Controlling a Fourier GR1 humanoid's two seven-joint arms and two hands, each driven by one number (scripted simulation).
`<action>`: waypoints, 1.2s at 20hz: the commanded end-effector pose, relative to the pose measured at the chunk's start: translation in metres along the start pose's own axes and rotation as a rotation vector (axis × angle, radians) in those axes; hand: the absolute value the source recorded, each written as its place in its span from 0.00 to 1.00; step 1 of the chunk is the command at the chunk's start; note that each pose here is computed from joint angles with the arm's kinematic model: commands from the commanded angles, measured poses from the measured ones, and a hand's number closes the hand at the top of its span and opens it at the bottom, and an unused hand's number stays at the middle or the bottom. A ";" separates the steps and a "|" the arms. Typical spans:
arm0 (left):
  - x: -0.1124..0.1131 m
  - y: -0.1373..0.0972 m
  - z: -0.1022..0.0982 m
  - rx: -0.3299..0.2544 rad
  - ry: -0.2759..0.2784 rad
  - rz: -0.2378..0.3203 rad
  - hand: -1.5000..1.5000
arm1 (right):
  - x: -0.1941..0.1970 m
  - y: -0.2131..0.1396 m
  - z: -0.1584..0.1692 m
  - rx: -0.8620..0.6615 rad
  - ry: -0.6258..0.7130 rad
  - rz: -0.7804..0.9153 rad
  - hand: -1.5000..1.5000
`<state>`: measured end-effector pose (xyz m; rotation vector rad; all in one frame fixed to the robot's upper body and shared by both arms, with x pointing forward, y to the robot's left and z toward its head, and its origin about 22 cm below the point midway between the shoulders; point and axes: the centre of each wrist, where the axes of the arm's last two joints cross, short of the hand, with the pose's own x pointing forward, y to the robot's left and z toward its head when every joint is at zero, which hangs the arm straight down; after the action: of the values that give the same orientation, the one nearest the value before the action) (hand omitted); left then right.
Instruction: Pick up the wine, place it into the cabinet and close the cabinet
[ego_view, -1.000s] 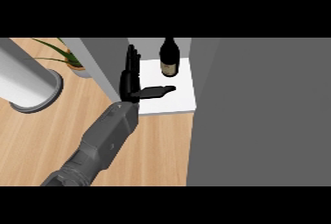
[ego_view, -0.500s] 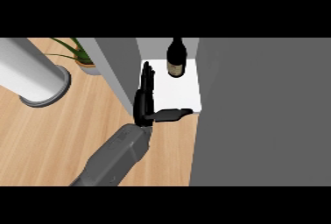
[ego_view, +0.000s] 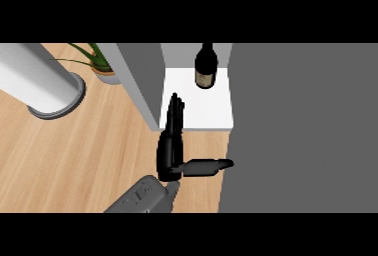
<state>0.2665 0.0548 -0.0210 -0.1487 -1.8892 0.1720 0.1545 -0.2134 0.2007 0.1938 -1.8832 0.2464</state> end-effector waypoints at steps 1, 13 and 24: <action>0.033 -0.020 0.034 0.023 -0.012 0.038 0.00 | 0.008 -0.003 0.012 0.006 -0.034 -0.008 0.00; 0.079 0.030 0.077 0.039 -0.041 0.067 0.00 | 0.009 -0.001 0.001 0.032 -0.029 0.000 0.00; 0.120 0.081 0.117 -0.100 -0.012 0.062 0.00 | -0.003 -0.001 0.012 0.196 0.038 -0.012 1.00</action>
<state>0.1409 0.1270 0.0310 -0.2368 -1.9156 0.1645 0.1540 -0.2137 0.1945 0.2189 -1.8088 0.3772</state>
